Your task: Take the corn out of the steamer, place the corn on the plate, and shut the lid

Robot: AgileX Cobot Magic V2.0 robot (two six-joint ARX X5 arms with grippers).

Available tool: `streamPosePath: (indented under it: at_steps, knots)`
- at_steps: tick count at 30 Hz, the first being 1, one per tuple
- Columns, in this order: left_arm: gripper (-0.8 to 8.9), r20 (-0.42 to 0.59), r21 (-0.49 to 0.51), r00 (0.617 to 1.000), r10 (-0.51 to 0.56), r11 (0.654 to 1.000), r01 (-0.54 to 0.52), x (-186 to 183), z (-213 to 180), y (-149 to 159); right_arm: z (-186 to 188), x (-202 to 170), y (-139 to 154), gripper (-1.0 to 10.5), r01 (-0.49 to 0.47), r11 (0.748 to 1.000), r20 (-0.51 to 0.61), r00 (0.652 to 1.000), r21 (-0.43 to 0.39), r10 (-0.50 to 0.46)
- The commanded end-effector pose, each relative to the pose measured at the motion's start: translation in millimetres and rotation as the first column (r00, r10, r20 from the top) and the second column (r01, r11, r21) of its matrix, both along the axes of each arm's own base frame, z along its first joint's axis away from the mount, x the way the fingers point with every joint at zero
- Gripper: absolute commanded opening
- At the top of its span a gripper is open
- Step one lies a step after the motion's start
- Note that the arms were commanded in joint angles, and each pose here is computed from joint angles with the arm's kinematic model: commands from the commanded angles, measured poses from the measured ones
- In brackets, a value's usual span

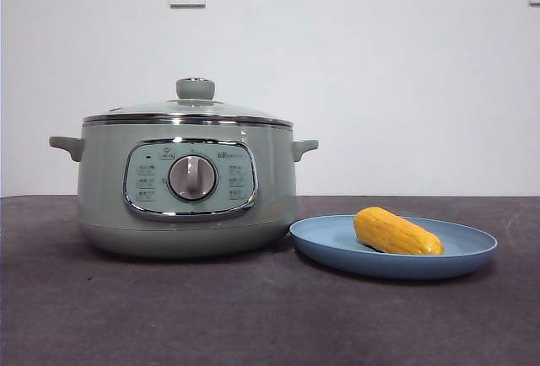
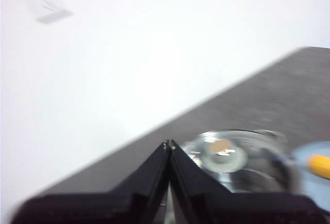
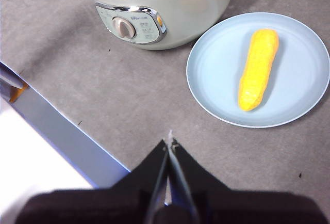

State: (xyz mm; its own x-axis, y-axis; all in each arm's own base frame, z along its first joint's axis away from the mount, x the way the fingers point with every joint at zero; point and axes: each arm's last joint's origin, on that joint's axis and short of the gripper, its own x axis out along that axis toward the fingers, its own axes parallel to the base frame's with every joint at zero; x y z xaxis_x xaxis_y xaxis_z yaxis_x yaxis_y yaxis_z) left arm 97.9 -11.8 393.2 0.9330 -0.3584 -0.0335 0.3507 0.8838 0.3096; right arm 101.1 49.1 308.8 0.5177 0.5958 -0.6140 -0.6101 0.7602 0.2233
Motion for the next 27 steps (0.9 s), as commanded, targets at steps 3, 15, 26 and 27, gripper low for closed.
streamPosePath:
  at_steps: [3, 15, 26, 27]
  knots:
    - [-0.04, 0.072, 0.010, 0.993, 0.091, 0.996, -0.092, 0.5, -47.6, 8.4, 0.0, 0.0, 0.2, 0.0, -0.003, 1.000, 0.006, 1.000, -0.002, 0.003]
    - [-0.03, -0.010, -0.063, 0.970, 0.243, 0.968, -0.243, 1.5, -172.2, 14.0, 0.0, 0.0, 0.2, 0.0, -0.003, 1.000, 0.006, 1.000, -0.002, 0.003]
    - [-0.03, -0.110, -0.102, 0.952, 0.286, 0.949, -0.297, 1.7, -233.7, 15.3, 0.0, 0.0, 0.2, 0.0, -0.003, 1.000, 0.006, 1.000, -0.002, 0.003]
    - [-0.03, -0.117, -0.111, 0.951, 0.285, 0.948, -0.298, 1.7, -237.1, 15.3, 0.0, 0.0, 0.2, 0.0, -0.003, 1.000, 0.006, 1.000, -0.002, 0.003]
